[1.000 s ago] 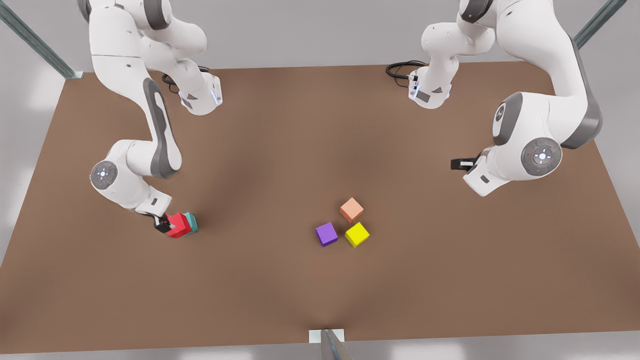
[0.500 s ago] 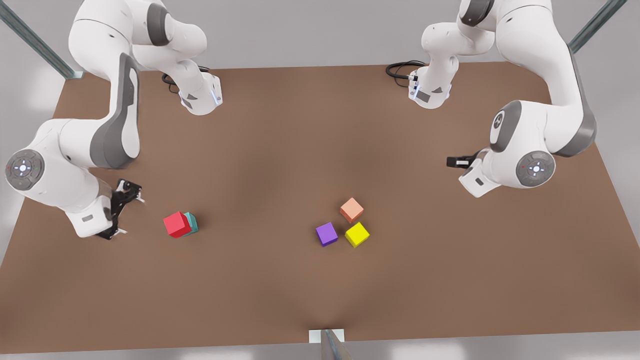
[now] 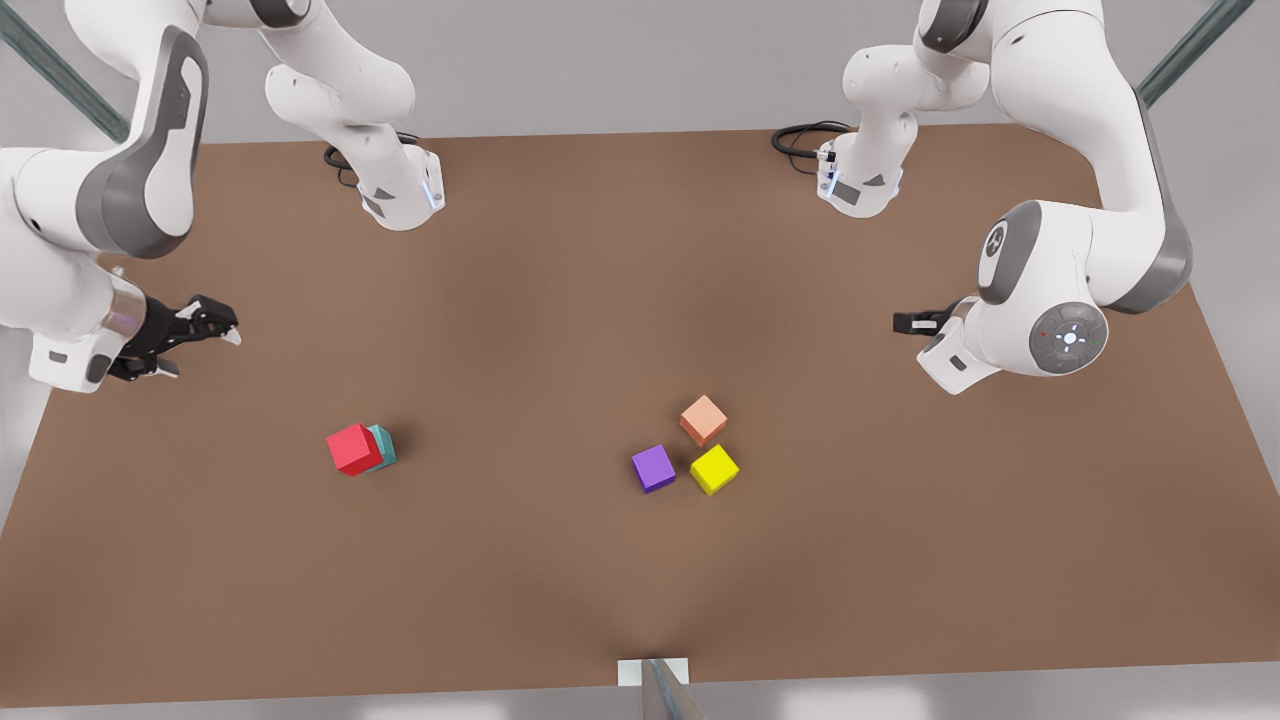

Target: Pick up red wooden cube and pass to hand red wooden cube and place in blue wooden cube

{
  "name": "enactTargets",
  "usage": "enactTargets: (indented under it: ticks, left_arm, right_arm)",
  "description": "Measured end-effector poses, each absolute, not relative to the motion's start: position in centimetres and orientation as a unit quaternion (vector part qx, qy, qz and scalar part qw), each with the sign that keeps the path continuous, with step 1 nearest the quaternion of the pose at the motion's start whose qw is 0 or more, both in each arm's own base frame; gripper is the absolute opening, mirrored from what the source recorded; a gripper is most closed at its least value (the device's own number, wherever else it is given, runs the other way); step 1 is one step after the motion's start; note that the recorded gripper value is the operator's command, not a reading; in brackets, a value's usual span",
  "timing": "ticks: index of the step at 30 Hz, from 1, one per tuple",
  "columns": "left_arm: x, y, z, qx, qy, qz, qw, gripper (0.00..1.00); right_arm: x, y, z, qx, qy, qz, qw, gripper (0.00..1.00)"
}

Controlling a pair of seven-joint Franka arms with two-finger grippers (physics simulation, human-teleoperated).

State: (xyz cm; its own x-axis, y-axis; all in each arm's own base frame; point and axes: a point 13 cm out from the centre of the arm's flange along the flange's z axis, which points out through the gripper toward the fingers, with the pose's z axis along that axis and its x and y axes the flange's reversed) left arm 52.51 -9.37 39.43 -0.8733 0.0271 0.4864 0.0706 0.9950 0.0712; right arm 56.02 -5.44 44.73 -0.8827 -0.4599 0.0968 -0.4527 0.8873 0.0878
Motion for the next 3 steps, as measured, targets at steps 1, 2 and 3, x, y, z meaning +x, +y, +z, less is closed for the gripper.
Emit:
enactTargets:
  ticks: [1,2,3]
  left_arm:
    - [52.51,-9.37,39.43,-0.025,-0.967,-0.044,0.25,1.0]
    - [52.5,-9.37,39.43,-0.024,-0.967,-0.044,0.251,1.0]
    - [52.5,-9.37,39.43,-0.023,-0.967,-0.044,0.251,1.0]
  right_arm:
    - [56.14,-5.08,44.83,0.225,-0.972,-0.029,0.057,1.0]
    - [56.23,-4.93,44.89,0.213,-0.975,-0.027,0.056,1.0]
    - [56.27,-4.98,44.92,0.201,-0.978,-0.026,0.055,1.0]
